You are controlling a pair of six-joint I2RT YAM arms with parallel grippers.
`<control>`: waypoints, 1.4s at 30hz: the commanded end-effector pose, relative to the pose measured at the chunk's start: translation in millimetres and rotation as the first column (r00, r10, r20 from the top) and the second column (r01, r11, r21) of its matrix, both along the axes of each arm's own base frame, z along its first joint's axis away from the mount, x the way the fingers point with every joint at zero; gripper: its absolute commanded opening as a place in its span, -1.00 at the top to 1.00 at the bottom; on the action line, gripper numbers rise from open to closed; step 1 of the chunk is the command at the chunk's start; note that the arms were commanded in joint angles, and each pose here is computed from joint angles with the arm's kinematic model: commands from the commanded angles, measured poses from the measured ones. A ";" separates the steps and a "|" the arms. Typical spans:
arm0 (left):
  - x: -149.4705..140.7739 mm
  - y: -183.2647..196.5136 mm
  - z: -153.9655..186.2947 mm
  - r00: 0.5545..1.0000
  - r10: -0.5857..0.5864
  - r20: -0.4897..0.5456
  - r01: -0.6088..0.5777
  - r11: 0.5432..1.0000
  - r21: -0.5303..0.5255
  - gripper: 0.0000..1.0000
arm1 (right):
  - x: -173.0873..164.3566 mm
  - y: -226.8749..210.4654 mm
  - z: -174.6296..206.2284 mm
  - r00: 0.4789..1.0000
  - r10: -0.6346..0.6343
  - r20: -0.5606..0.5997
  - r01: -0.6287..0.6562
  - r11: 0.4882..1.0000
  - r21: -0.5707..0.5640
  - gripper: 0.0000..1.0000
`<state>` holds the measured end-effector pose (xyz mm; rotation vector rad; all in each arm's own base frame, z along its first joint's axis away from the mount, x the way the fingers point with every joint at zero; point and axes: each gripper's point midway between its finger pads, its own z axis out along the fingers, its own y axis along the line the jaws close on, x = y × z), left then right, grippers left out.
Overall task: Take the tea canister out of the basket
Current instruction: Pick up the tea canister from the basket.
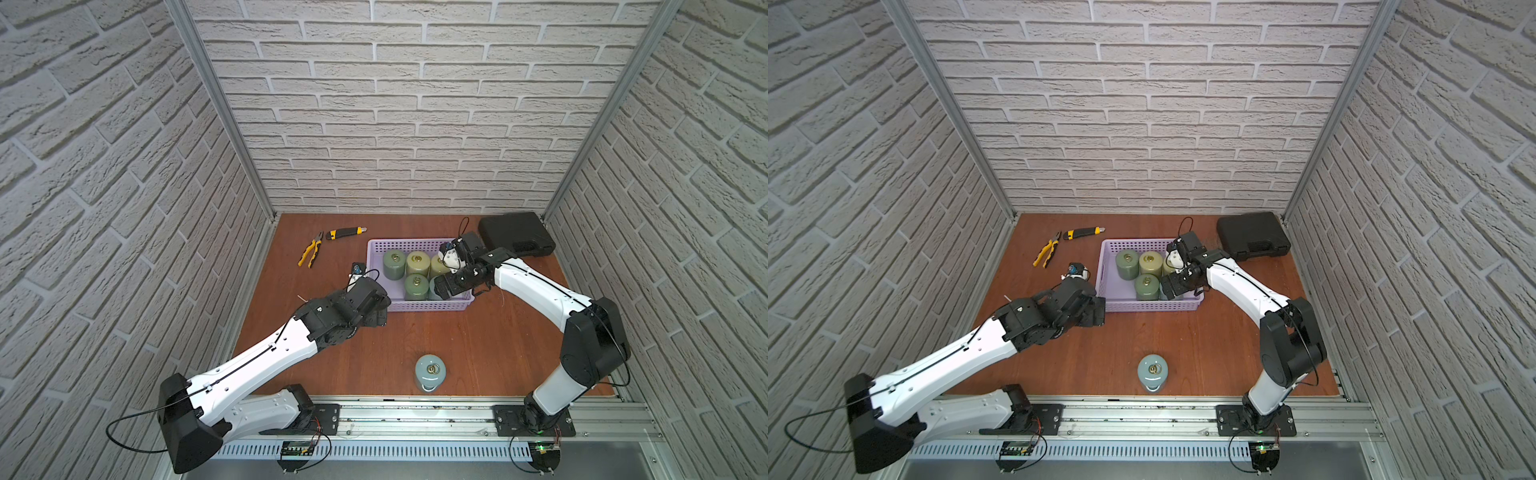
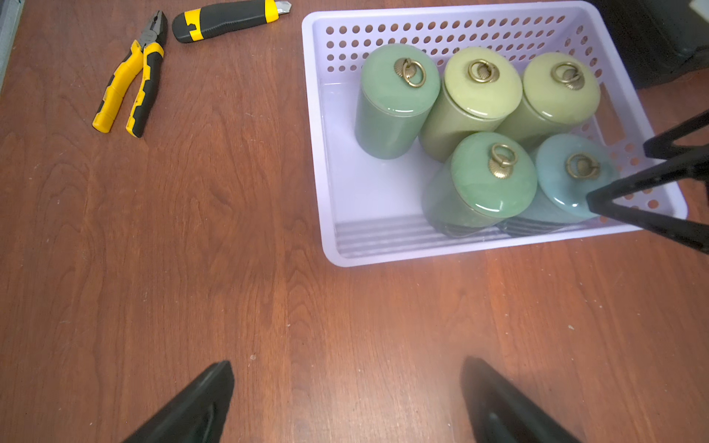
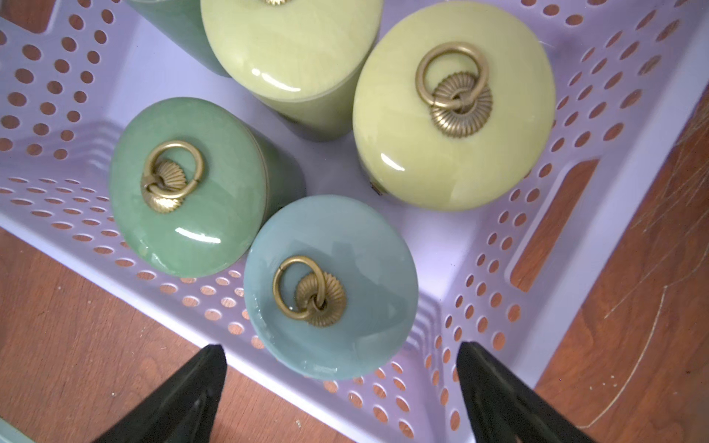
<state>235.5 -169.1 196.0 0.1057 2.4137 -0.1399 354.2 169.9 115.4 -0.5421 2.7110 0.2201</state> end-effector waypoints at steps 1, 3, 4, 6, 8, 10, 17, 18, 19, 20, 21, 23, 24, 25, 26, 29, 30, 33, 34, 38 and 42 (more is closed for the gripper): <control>1.2 3.8 0.7 1.000 0.017 0.011 -0.017 1.000 -0.016 -0.97 | 7.9 10.8 4.3 1.000 0.003 0.023 -0.004 1.000 0.013 -0.97; 0.8 4.9 0.8 1.000 0.019 0.011 -0.018 1.000 -0.017 -0.96 | 9.2 13.2 0.8 1.000 0.002 0.015 -0.002 1.000 0.012 -0.96; 1.0 5.6 0.4 1.000 0.021 0.010 -0.020 1.000 -0.017 -0.96 | 10.6 14.1 -0.5 1.000 -0.002 0.014 0.002 1.000 0.010 -0.96; 0.5 7.4 -0.3 1.000 0.024 0.010 -0.024 1.000 -0.015 -0.97 | 11.8 15.1 -4.3 1.000 -0.009 0.006 0.009 1.000 0.005 -0.96; 0.7 8.1 -1.1 1.000 0.027 0.009 -0.027 0.999 -0.018 -0.97 | 13.4 15.2 -7.8 1.000 -0.019 0.003 0.019 1.000 -0.005 -0.95; 0.4 8.5 -0.9 1.000 0.027 0.009 -0.027 0.999 -0.019 -0.96 | 15.6 14.1 -10.3 1.000 -0.031 0.003 0.031 0.999 -0.012 -0.94; 0.6 10.8 -1.6 0.999 0.034 0.006 -0.034 0.999 -0.018 -0.96 | 18.7 16.6 -20.1 0.999 -0.041 -0.014 0.040 0.999 -0.021 -0.90; 0.7 11.1 -1.5 0.999 0.035 0.007 -0.035 0.999 -0.019 -0.96 | 19.3 16.9 -20.9 0.999 -0.041 -0.015 0.041 0.999 -0.022 -0.90; 0.8 11.7 -2.1 0.999 0.037 0.006 -0.037 0.999 -0.017 -0.96 | 20.0 17.1 -21.8 0.999 -0.042 -0.017 0.041 0.999 -0.023 -0.89; 1.2 11.9 -2.2 0.999 0.038 0.006 -0.038 0.999 -0.017 -0.96 | 20.5 17.9 -22.5 0.999 -0.041 -0.018 0.041 0.999 -0.025 -0.89; 1.1 12.1 -2.4 0.999 0.039 0.005 -0.038 0.999 -0.016 -0.96 | 21.0 18.4 -23.3 0.999 -0.041 -0.020 0.041 0.999 -0.025 -0.88; 1.2 12.8 -2.9 0.999 0.042 0.005 -0.042 0.999 -0.017 -0.96 | 22.4 19.1 -25.0 0.999 -0.045 -0.023 0.044 0.999 -0.027 -0.87; 1.0 13.2 -3.5 0.999 0.043 0.003 -0.043 0.999 -0.016 -0.96 | 22.7 19.2 -25.8 0.999 -0.045 -0.026 0.045 0.999 -0.029 -0.87; 1.0 13.3 -3.2 0.999 0.044 0.004 -0.043 0.999 -0.018 -0.97 | 22.8 19.2 -26.8 0.998 -0.047 -0.029 0.046 0.998 -0.032 -0.86; 1.2 13.6 -3.7 0.999 0.045 0.004 -0.045 0.999 -0.018 -0.97 | 23.0 20.2 -27.5 0.999 -0.045 -0.031 0.044 0.998 -0.032 -0.86; 1.2 14.1 -4.1 0.999 0.048 0.005 -0.048 0.999 -0.021 -0.96 | 23.9 19.9 -28.3 0.998 -0.049 -0.033 0.048 0.998 -0.039 -0.83; 1.4 14.0 -3.7 0.999 0.049 0.005 -0.049 0.999 -0.022 -0.97 | 24.3 19.8 -28.1 0.998 -0.052 -0.033 0.050 0.998 -0.040 -0.82; 0.9 14.3 -4.7 0.999 0.049 0.004 -0.048 0.999 -0.022 -0.96 | 23.4 19.6 -29.3 0.998 -0.050 -0.039 0.048 0.998 -0.044 -0.78; 0.9 14.9 -4.7 0.999 0.051 0.005 -0.051 0.998 -0.023 -0.97 | 23.3 20.0 -29.2 0.998 -0.050 -0.040 0.048 0.998 -0.044 -0.74; 1.2 14.9 -4.7 0.999 0.052 0.006 -0.052 0.998 -0.026 -0.96 | 22.4 19.1 -28.9 0.998 -0.051 -0.046 0.049 0.998 -0.050 -0.52; 1.4 14.0 -6.2 0.999 0.050 0.005 -0.050 0.998 -0.027 -0.97 | 21.9 18.4 -24.5 0.997 -0.057 -0.044 0.054 0.997 -0.051 -0.26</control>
